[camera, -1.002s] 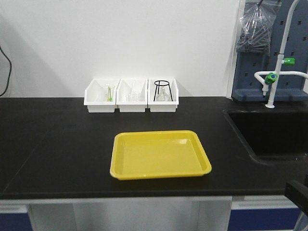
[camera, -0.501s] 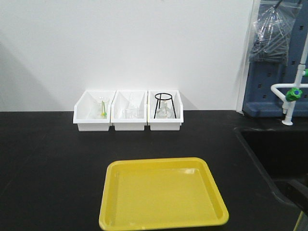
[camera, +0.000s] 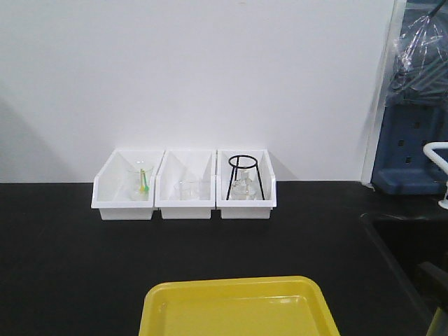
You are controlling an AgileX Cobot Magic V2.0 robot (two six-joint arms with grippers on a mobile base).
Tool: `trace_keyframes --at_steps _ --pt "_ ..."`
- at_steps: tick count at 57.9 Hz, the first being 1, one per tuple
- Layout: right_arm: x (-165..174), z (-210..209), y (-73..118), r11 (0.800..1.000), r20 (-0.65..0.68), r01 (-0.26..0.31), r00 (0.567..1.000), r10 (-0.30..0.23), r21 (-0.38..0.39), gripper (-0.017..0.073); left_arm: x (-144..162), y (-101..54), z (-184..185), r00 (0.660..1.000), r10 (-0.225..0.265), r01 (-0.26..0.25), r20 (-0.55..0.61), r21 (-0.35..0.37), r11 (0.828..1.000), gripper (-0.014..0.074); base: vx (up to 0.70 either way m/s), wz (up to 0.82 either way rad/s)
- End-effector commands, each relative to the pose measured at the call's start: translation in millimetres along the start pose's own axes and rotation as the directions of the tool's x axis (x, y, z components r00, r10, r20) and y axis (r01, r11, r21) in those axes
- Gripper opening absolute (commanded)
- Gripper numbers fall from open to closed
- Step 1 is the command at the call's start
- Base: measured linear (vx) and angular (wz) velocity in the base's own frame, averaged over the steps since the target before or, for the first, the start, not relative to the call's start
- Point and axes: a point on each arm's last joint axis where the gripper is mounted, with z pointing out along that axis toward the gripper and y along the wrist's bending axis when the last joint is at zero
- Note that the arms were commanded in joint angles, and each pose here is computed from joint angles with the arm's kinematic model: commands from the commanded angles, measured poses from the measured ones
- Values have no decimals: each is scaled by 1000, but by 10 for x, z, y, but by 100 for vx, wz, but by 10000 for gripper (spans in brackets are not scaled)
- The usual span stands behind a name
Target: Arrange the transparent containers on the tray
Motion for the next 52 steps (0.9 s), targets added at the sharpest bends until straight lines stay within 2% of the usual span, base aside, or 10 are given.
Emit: trace_keyframes --at_steps 1,52 --pt "-167 -31 19 999 103 22 994 -19 -23 -11 -154 -21 -13 995 -8 6 98 25 1000 -6 20 -3" --pt "-181 -33 24 999 119 25 993 -22 -28 -11 -154 -21 -13 995 -8 6 98 25 1000 -6 5 -3"
